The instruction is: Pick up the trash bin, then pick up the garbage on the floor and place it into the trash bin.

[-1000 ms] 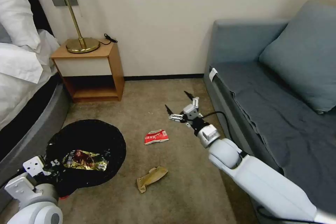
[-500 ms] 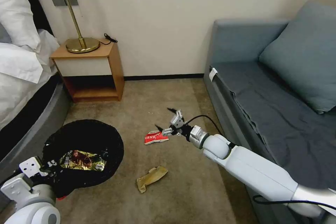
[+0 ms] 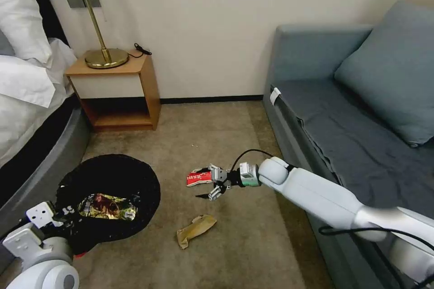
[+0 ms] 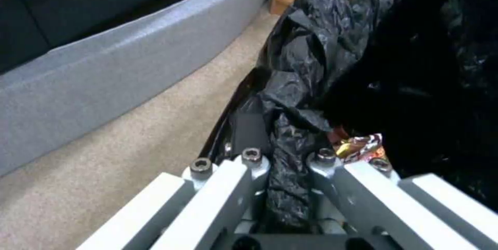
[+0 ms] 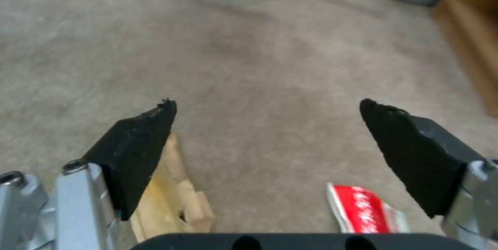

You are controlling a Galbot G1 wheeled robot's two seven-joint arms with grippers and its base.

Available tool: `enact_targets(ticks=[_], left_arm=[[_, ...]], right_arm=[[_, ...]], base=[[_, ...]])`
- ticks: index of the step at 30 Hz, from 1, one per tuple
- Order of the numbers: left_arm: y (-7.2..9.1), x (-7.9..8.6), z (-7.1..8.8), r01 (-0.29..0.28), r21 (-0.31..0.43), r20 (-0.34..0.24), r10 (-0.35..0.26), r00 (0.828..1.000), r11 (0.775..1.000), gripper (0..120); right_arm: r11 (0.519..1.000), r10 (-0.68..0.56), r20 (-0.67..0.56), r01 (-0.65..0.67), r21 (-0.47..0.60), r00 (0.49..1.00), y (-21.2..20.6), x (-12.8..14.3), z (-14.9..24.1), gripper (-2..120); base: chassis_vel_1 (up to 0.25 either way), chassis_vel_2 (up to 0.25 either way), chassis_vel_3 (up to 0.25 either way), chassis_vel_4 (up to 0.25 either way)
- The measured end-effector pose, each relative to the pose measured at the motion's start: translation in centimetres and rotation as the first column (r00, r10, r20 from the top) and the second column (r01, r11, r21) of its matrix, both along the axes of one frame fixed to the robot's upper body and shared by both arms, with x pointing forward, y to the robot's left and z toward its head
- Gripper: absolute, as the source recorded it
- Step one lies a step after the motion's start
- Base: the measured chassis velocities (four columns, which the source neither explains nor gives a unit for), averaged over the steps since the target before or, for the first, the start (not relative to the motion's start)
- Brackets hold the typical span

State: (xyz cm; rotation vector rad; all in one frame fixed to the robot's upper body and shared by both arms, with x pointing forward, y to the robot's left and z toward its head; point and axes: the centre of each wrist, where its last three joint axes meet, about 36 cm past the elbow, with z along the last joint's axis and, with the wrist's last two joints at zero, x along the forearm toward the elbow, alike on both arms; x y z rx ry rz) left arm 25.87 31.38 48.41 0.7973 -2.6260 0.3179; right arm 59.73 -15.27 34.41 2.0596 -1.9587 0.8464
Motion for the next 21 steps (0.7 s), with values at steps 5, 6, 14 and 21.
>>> enact_targets(ticks=[5, 6, 14, 21], left_arm=[[0.1, 0.0, -0.1, -0.003, 0.001, -0.002, 0.003, 1.000, 1.000, 3], [0.1, 0.0, -0.2, -0.004, 0.001, -0.003, 0.004, 1.000, 1.000, 3], [0.0, 0.0, -0.1, -0.002, 0.007, -0.004, 0.002, 1.000, 1.000, 3], [0.3, -0.3, 0.0, -0.013, 0.010, -0.003, 0.013, 1.000, 1.000, 3]], right_arm=[[0.996, 0.061, -0.009, -0.062, -0.064, 0.998, 2.5, 0.4, -1.5, 95], [0.991, 0.086, -0.017, -0.088, -0.102, 0.996, 3.2, 0.5, -2.1, 95], [0.947, 0.172, -0.053, -0.180, -0.266, 0.984, 4.0, 0.9, -5.6, 95], [0.931, 0.180, -0.071, -0.193, -0.311, 0.981, 3.7, 0.9, -7.3, 95]], base=[[0.000, 0.000, 0.000, 0.000], [0.000, 0.000, 0.000, 0.000], [0.000, 0.000, 0.000, 0.000], [0.000, 0.000, 0.000, 0.000]])
